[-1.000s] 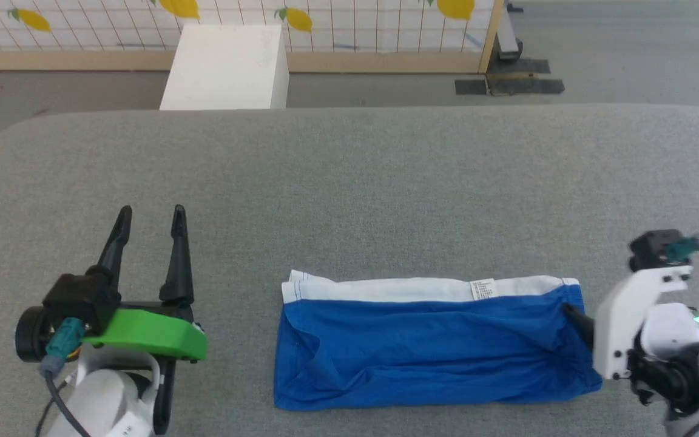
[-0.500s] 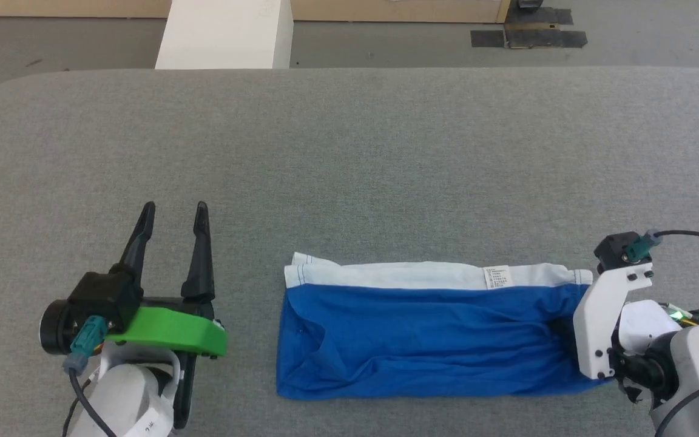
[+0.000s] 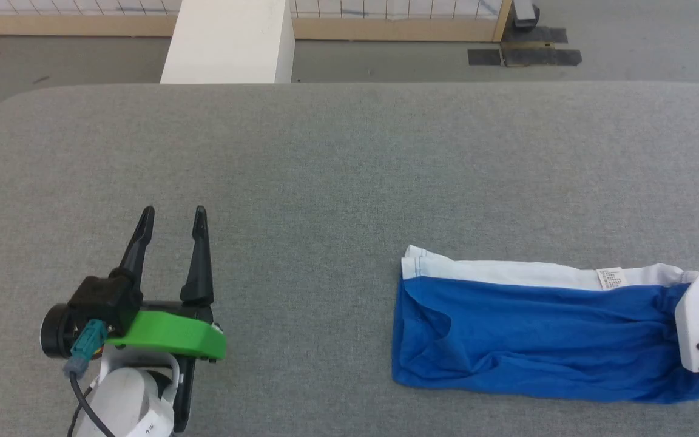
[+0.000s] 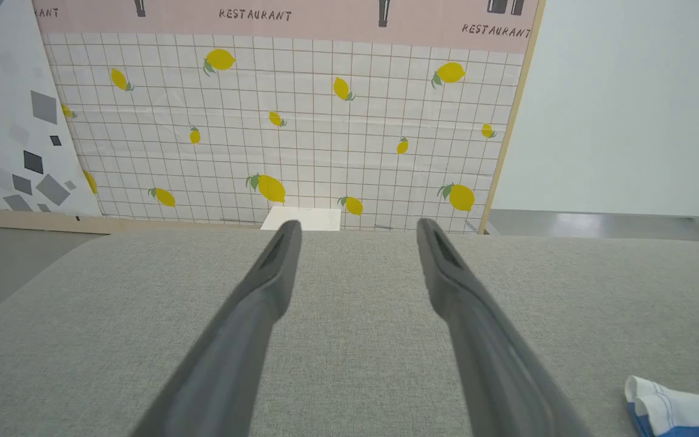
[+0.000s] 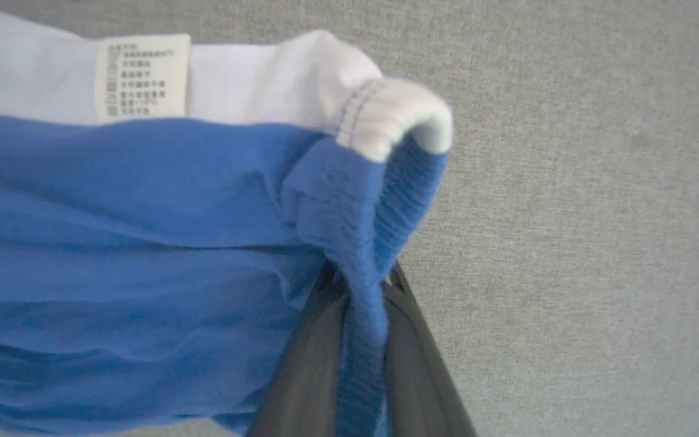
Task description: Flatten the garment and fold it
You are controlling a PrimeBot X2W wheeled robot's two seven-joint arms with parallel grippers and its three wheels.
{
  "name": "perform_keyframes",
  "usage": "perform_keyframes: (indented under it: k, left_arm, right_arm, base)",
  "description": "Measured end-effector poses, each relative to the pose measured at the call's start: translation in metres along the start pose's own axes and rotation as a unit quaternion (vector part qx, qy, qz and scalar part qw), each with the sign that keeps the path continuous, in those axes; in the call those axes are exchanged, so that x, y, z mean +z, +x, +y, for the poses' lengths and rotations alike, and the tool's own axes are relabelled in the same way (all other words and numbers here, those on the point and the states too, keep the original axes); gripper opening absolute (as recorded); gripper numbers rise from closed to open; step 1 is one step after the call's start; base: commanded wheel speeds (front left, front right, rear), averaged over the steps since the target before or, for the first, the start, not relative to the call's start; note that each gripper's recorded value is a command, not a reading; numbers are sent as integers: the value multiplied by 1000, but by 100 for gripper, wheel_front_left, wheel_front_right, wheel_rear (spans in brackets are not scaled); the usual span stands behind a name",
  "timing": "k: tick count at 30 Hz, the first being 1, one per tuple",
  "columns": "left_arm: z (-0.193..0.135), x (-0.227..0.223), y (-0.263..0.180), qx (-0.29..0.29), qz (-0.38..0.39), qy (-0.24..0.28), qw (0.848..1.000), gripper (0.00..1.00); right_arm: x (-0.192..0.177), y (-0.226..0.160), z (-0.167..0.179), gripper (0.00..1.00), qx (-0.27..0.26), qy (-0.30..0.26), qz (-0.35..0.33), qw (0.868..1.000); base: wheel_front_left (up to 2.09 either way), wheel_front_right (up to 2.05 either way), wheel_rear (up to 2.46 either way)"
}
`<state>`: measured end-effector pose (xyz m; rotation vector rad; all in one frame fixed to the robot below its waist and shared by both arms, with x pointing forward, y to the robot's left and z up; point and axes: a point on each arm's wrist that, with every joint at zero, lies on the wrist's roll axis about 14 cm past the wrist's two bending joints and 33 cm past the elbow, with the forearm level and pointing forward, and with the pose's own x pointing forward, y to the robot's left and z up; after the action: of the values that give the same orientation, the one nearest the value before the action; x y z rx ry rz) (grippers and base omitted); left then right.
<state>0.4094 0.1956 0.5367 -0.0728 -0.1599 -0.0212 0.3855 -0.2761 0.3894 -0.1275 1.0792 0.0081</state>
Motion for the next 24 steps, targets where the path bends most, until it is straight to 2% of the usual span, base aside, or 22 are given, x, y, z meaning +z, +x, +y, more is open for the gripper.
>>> perform_keyframes:
  k: [5,8,16,24]
  left_arm:
    - [2,2,-9,6,-1,-4,1000,100]
    - [6,5,-13,12,-4,-2,1000,100]
    - [5,13,-22,16,-17,-10,1000,100]
    - [15,14,-27,30,-18,-3,999,100]
  right_arm:
    - [15,-20,-5,0,-11,-24,-12,1000]
    - [27,-38,8,0,4,-44,-21,999]
    - [40,-80,97,0,132,-63,-55,988]
    - [33,-73,176,0,221,-71,-47,971]
  base:
    - [0,0,0]
    - [0,0,0]
    - [0,0,0]
    - [0,0,0]
